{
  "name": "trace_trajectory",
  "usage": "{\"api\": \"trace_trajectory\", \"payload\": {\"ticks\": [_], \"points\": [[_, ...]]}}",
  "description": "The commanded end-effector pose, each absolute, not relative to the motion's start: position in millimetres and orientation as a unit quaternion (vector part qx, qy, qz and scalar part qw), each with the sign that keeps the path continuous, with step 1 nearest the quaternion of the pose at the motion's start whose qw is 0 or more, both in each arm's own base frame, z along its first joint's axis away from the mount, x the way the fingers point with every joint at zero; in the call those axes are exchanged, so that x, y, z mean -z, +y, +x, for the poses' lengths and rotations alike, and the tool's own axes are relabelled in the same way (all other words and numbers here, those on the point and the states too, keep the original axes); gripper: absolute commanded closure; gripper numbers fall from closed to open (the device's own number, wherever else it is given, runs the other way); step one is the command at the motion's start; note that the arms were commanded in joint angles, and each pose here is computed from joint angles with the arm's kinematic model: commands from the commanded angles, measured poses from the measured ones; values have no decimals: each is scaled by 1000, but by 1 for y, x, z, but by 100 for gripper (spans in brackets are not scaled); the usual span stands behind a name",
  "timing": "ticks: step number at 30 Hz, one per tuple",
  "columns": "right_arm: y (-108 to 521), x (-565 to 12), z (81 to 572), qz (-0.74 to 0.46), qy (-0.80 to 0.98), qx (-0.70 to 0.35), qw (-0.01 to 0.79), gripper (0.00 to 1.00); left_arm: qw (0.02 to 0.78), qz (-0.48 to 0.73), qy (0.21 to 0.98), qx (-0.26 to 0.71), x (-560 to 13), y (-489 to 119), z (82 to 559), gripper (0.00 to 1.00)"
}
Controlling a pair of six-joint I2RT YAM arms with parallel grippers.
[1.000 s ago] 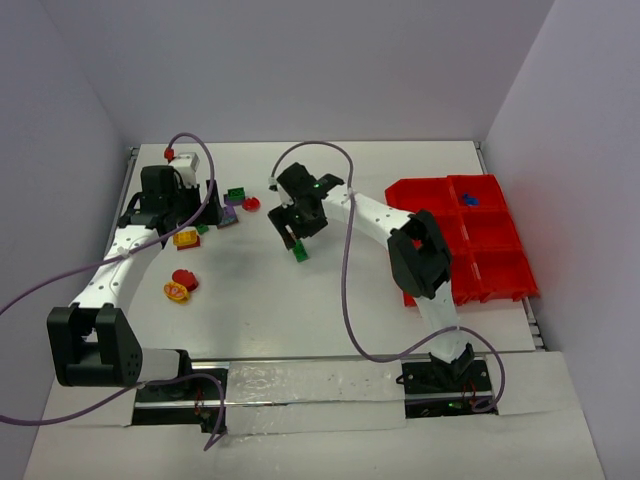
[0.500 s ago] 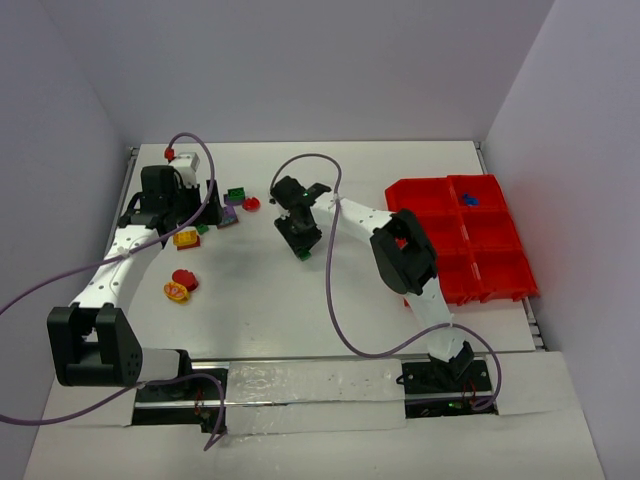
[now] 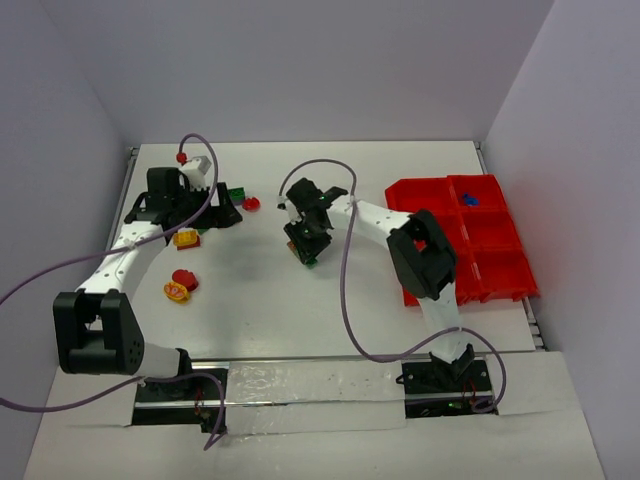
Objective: Sort the legos into containers by color
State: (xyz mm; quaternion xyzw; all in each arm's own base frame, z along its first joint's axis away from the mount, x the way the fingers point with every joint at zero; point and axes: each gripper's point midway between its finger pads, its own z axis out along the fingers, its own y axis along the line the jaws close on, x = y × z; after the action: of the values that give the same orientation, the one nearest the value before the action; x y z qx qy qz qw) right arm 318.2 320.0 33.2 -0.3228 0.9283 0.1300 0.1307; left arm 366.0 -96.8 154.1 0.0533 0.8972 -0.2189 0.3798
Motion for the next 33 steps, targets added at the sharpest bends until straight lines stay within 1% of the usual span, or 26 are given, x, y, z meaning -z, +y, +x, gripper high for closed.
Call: {"api": "trace_trajectory", "payload": {"ticks": [1, 6, 11, 13, 16, 22, 25, 28, 33], "points": [[339, -106, 321, -368, 877, -208, 228, 100, 379, 50, 864, 328, -176, -130, 364, 2], [347, -141, 315, -398, 846, -228, 272, 100, 326, 34, 846, 420, -178, -156, 357, 9], [355, -151, 299, -421, 829, -227, 290, 100, 291, 23, 831, 473, -187, -173, 359, 13], [356, -153, 296, -426, 826, -223, 294, 100, 289, 27, 827, 481, -190, -177, 360, 14], [357, -154, 294, -428, 825, -216, 301, 100, 276, 34, 822, 497, -194, -187, 354, 19], [362, -163, 294, -431, 819, -218, 311, 100, 254, 48, 820, 510, -190, -205, 339, 22], [363, -168, 294, -430, 817, -219, 316, 100, 237, 42, 827, 508, -183, -208, 338, 29], [363, -170, 295, -428, 816, -216, 321, 100, 228, 43, 829, 508, -180, -208, 338, 35], [362, -175, 295, -424, 816, -218, 328, 100, 216, 39, 828, 516, -175, -211, 334, 36]]}}
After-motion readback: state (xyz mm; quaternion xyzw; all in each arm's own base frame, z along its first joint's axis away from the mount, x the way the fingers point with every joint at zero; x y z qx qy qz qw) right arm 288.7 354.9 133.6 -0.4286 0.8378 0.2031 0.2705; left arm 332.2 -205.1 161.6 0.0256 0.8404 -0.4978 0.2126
